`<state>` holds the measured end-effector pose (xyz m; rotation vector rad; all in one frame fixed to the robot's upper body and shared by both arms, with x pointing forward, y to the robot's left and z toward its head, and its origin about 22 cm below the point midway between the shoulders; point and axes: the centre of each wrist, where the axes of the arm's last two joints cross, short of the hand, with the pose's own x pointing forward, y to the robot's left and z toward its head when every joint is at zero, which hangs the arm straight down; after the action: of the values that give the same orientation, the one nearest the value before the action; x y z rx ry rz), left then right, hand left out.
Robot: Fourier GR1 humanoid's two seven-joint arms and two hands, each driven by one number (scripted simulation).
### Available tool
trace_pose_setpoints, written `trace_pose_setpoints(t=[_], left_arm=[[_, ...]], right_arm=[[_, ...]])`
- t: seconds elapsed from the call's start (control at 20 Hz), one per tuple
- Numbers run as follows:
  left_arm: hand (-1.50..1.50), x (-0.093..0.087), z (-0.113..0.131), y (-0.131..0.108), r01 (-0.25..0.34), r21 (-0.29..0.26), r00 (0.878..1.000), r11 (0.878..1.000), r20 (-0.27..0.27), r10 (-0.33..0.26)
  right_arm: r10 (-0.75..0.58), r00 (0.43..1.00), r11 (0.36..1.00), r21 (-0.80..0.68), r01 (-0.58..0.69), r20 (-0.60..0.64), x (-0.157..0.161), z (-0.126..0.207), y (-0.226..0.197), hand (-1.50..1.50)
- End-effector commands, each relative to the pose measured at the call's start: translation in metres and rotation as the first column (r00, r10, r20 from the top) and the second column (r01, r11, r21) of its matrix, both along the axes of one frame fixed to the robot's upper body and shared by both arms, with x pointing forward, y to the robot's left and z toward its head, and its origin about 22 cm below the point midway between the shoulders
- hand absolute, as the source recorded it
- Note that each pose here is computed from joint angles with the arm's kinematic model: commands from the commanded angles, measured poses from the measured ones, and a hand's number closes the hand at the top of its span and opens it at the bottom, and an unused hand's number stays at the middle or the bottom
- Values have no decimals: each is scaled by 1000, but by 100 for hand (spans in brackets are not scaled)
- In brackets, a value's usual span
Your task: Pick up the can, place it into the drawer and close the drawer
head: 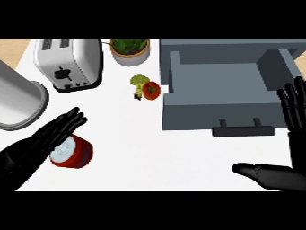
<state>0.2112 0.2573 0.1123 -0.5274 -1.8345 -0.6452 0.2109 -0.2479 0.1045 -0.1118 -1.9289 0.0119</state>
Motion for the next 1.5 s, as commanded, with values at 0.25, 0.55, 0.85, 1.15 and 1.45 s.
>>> trace_pose_setpoints(t=[0.25,0.55,0.85,1.15,1.45], left_arm=[[-150,11,32,131,243,62,967,968,-99,-236],[-150,14,30,168,255,47,958,966,-148,-246],[-150,11,33,200,248,24,951,968,-196,-239],[-150,22,27,194,226,-58,915,972,-331,-233],[-150,34,23,177,242,-92,876,966,-406,-259]], right_arm=[[-137,981,989,39,143,-134,-22,-1,-28,-150],[-121,983,991,39,127,-137,-54,-15,-68,-150],[-131,981,990,29,136,-140,-68,-21,-78,-150],[-126,983,991,26,131,-134,-88,-9,-99,-150],[-118,984,991,44,125,-135,-99,-18,-102,-150]])
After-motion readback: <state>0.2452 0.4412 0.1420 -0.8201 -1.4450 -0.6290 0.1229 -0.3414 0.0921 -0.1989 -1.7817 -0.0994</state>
